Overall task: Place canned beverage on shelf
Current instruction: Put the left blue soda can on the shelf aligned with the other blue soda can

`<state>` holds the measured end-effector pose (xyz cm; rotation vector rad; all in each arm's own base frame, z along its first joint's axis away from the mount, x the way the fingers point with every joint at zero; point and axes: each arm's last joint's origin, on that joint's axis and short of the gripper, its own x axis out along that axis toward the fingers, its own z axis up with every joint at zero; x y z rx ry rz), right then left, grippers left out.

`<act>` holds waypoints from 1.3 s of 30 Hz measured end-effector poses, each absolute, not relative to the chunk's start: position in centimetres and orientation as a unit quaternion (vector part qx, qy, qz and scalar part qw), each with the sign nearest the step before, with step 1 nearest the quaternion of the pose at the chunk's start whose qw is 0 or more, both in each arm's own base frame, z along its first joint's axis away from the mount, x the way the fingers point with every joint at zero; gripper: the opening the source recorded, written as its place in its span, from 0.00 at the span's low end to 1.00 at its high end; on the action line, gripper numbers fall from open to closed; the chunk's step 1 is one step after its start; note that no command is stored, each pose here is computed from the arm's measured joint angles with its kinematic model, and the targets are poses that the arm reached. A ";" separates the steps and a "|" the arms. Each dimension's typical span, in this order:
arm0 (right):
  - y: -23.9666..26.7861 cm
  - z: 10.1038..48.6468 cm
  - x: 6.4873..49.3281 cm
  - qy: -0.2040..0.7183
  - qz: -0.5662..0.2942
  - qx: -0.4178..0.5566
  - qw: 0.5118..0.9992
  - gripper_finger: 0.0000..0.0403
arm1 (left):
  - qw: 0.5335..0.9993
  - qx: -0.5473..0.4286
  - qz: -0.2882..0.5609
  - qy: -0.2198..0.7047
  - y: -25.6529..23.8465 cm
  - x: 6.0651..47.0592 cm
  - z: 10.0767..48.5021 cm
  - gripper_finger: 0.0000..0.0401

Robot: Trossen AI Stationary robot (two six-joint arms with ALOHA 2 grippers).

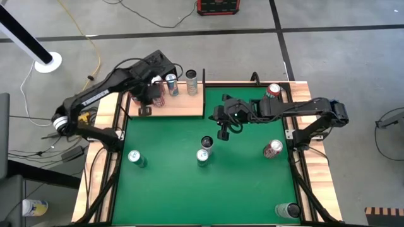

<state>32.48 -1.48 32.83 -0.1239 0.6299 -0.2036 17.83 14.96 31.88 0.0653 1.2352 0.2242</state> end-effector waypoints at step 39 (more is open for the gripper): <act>-0.9 33.2 32.7 0.286 -0.098 -0.044 0.952 0.06 | 0.796 -0.070 -0.103 0.593 -3.5 15.5 30.6 0.55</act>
